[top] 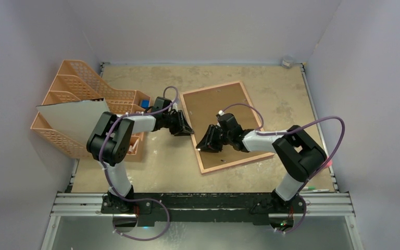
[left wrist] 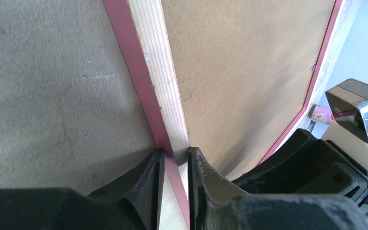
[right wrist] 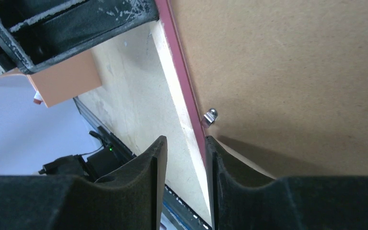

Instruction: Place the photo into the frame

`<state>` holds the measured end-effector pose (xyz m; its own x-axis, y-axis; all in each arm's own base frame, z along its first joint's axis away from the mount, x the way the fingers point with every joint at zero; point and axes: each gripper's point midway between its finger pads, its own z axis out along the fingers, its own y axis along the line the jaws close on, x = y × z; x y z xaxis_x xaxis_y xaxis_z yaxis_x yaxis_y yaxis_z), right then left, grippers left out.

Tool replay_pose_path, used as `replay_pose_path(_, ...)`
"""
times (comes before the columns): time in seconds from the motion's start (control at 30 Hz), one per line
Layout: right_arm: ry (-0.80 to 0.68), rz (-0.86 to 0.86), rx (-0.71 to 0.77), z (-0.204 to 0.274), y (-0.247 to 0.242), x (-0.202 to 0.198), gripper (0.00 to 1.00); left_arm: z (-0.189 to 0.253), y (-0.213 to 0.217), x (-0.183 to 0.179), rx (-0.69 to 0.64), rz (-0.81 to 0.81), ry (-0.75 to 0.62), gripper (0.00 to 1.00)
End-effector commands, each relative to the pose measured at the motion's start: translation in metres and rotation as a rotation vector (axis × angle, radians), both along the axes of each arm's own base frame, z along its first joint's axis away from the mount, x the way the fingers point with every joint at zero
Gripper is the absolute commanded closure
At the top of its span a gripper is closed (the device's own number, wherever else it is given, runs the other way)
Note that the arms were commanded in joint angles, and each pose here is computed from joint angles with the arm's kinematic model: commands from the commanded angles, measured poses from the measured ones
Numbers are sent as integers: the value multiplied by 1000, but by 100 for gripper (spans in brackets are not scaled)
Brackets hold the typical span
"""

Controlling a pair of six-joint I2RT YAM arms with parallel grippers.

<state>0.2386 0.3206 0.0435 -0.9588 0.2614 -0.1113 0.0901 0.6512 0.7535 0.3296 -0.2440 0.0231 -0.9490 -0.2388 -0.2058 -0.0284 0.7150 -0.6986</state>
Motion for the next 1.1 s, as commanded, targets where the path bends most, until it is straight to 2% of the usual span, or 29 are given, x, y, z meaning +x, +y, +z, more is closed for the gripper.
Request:
replay_pose_path(0.0,-22,-48,-15,9,-2,8,61,-40,34,-11,200,41,49,77)
replay_pose_path(0.33,0,-40,-23,-6,2,11,61,-42,34,-13,196,33,56,78)
replay_pose_path(0.57,-25,-52,13,-7,8,18,63,-44,32,-16,179,32,69,81)
replay_pose_path(1.07,-100,-44,94,21,9,17,64,-39,32,-12,186,36,60,84)
